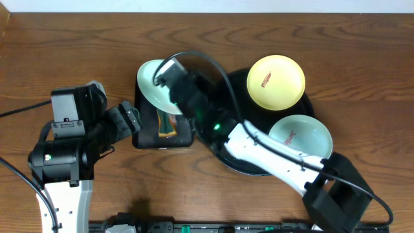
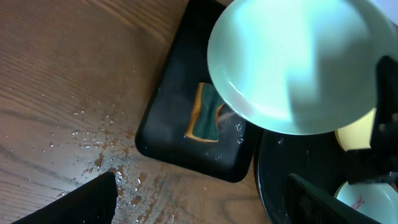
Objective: Clean dirty plates on tray and stack at the side
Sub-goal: 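Carry the green plate with the right gripper to the table's right side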
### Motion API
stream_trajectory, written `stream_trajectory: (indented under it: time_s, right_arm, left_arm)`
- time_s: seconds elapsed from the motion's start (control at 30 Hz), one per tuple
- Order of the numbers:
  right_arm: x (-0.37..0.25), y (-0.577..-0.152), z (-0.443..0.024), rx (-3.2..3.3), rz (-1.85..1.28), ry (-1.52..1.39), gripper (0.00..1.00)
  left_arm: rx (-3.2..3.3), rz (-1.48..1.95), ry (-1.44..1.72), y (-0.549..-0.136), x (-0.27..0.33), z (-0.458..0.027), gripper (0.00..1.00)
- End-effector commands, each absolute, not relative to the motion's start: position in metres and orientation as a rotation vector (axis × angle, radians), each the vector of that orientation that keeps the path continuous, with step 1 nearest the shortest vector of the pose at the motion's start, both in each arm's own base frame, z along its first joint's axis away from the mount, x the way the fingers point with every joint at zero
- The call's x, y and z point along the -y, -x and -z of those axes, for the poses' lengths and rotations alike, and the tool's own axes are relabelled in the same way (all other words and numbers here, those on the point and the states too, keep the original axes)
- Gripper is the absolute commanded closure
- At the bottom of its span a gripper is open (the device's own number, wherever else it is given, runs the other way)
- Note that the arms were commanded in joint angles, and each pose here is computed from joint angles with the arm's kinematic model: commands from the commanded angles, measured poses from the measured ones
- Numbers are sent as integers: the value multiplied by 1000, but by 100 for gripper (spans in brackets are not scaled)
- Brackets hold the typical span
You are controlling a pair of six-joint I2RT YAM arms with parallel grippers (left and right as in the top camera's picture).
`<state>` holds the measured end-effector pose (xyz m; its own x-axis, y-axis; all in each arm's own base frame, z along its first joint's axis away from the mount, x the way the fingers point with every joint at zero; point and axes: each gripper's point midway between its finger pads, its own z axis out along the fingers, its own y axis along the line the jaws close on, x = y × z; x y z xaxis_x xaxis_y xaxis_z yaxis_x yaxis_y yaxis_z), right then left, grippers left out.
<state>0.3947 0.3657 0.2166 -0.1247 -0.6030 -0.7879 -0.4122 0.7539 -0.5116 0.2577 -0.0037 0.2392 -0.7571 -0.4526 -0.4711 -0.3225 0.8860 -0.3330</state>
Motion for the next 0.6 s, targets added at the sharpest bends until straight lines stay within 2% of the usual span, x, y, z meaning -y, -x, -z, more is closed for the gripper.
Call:
stream_trajectory:
  time_s: [0.0, 0.57]
  right_arm:
    - [-348, -387, -261, -1652, 445, 726, 99]
    - [-354, -378, -286, -1572, 500, 678, 99]
  left_arm:
    - [-2479, 286, 549, -259, 0, -246, 14]
    - [-2479, 286, 549, -259, 0, -246, 14]
